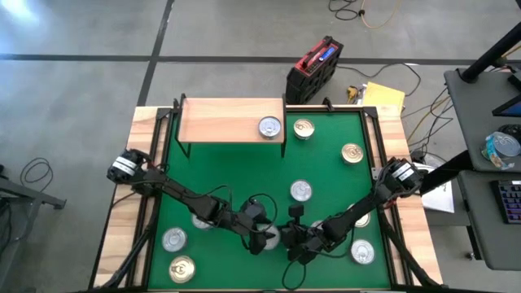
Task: Stack canned seafood by type on shelf
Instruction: Put the center light blue tuna can on the shelf
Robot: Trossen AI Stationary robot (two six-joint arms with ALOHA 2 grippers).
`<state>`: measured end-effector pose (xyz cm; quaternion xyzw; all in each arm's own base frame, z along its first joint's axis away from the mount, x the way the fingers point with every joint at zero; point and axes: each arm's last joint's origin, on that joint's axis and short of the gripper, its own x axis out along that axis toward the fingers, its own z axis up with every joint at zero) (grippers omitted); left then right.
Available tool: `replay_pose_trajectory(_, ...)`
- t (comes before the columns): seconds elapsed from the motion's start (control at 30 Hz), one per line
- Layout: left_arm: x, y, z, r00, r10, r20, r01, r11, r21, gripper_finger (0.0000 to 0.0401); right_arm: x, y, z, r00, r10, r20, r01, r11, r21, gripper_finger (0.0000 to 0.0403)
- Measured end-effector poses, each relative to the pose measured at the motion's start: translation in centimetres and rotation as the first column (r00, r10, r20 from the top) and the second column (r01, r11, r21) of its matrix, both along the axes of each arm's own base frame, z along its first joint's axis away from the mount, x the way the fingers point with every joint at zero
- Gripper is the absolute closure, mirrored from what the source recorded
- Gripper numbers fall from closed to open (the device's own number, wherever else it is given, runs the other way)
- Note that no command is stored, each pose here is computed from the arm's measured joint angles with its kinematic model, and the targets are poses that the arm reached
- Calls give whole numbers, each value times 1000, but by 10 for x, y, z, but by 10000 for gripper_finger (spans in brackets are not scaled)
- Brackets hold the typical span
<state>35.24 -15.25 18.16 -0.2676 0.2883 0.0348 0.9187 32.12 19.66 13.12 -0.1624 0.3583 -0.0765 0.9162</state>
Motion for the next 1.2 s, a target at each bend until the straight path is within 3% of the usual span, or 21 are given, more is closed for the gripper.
replay_pose_trajectory(0.37, -18, 1, 0, 986, -50, -161, 65, 994, 87, 165, -13, -5, 16, 997, -64, -36, 65, 998, 26, 394)
replay_pose_trajectory(0.63, -40, -6, 15, 973, -63, -222, 85, 992, 92, 170, -21, 7, 17, 996, 9, -86, 2, 992, 125, 394)
replay_pose_trajectory(0.9, -39, -14, 2, 971, -27, -236, 38, 998, 42, 170, -26, 29, 21, 996, 84, -4, -81, 977, 200, 394)
replay_pose_trajectory(1.2, -34, -15, -3, 984, 20, -175, -8, 998, 65, 170, -17, 31, 7, 994, 102, 29, -105, 977, 187, 394)
